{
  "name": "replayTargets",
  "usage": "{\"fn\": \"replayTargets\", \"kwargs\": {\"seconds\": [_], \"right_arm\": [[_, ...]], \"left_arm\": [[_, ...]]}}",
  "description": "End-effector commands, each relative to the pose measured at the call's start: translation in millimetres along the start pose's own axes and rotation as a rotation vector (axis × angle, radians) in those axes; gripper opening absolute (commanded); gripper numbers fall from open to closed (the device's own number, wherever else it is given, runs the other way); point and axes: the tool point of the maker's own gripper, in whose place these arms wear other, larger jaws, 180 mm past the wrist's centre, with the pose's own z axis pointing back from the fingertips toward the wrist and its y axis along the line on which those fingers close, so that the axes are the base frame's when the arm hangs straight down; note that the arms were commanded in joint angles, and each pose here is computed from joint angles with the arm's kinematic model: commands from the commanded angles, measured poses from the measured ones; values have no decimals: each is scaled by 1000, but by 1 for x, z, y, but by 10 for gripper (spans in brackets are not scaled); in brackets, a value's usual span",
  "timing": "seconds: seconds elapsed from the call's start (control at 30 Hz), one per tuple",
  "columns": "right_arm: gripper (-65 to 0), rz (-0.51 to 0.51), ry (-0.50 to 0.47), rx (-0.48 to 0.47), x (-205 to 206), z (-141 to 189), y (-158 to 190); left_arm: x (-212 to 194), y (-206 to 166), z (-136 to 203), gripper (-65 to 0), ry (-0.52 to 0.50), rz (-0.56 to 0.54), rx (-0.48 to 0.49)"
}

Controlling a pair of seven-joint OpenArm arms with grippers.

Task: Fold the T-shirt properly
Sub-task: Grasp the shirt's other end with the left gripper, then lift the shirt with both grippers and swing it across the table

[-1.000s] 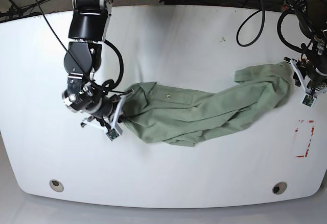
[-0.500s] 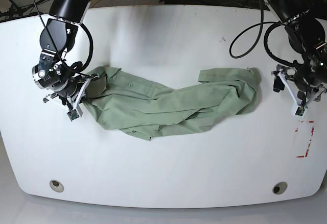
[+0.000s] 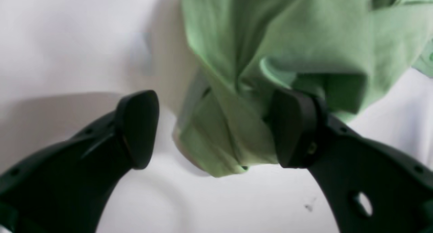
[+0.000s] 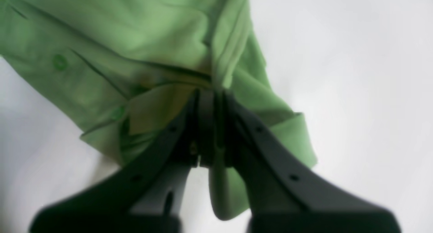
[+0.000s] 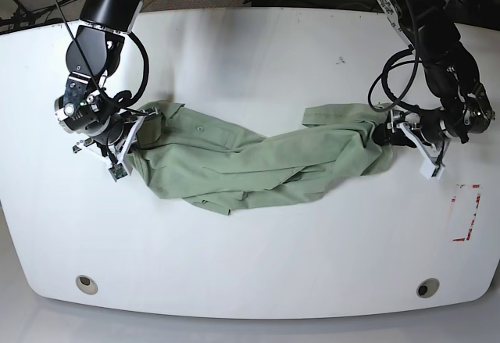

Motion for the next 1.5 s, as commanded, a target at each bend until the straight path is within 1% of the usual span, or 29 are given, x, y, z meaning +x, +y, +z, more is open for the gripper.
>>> {"fn": "replayTargets", "kwargs": {"seconds": [0.0, 0.1, 0.2, 0.3, 0.37, 0.4, 0.47, 0.5, 0.57, 0.6, 0.67, 0.7, 0.77, 0.93, 1.03, 1.13, 1.2, 1.33, 1.37, 1.47], "right_arm": [[-650, 9, -50, -22, 16, 6, -9], [-650, 8, -50, -21, 16, 6, -8], [-650, 8, -50, -21, 16, 6, -8], [-650, 9, -51, -19, 16, 6, -7], [-650, 9, -51, -19, 16, 6, -7], [-650, 9, -51, -19, 16, 6, -7], [-650, 7, -51, -20, 16, 6, -8], [-650, 7, -51, -20, 16, 6, -8], [-650, 7, -49, -20, 15, 6, -8], [-650, 5, -48, -20, 15, 6, -8], [-650, 6, -49, -21, 15, 6, -8], [-650, 7, -50, -22, 16, 6, -8], [-650, 14, -63, -35, 20, 10, -12], [-650, 55, -133, -94, 49, 29, -23], [-650, 56, -144, -114, 67, 32, -33], [-650, 63, -153, -152, 84, 38, -56], [-650, 57, -178, -166, 103, 41, -70], [-650, 51, -222, -192, 140, 50, -95], [-650, 47, -221, -197, 145, 52, -100], [-650, 36, -247, -226, 173, 68, -123]], "left_arm": [[17, -4, 3, -164, -57, 2, -30], [-1, -11, -9, -164, -24, 42, -68], [-5, -14, -13, -164, -14, 51, -80], [-10, -32, -25, -171, 8, 38, -118], [-11, -35, -27, -175, 14, 24, -122], [-11, -35, -27, -192, 14, 25, -123], [-10, -33, -27, -285, 9, 31, -118], [-8, -33, -26, -381, 2, 31, -116], [0, -34, -27, -608, -41, 29, -118], [3, -34, -27, -650, -60, 30, -117], [7, -34, -25, -646, -75, 27, -114], [9, -34, -24, -625, -82, 26, -117], [18, -34, -17, -650, -108, -2, -101], [56, -34, 20, -650, -217, -135, -9], [75, -38, 36, -650, -251, -221, 24], [92, -44, 52, -650, -286, -302, 57], [112, -51, 69, -650, -343, -356, 85], [145, -59, 90, -650, -427, -405, 116], [151, -58, 96, -650, -443, -417, 127], [180, -57, 124, -650, -503, -475, 183]]}}
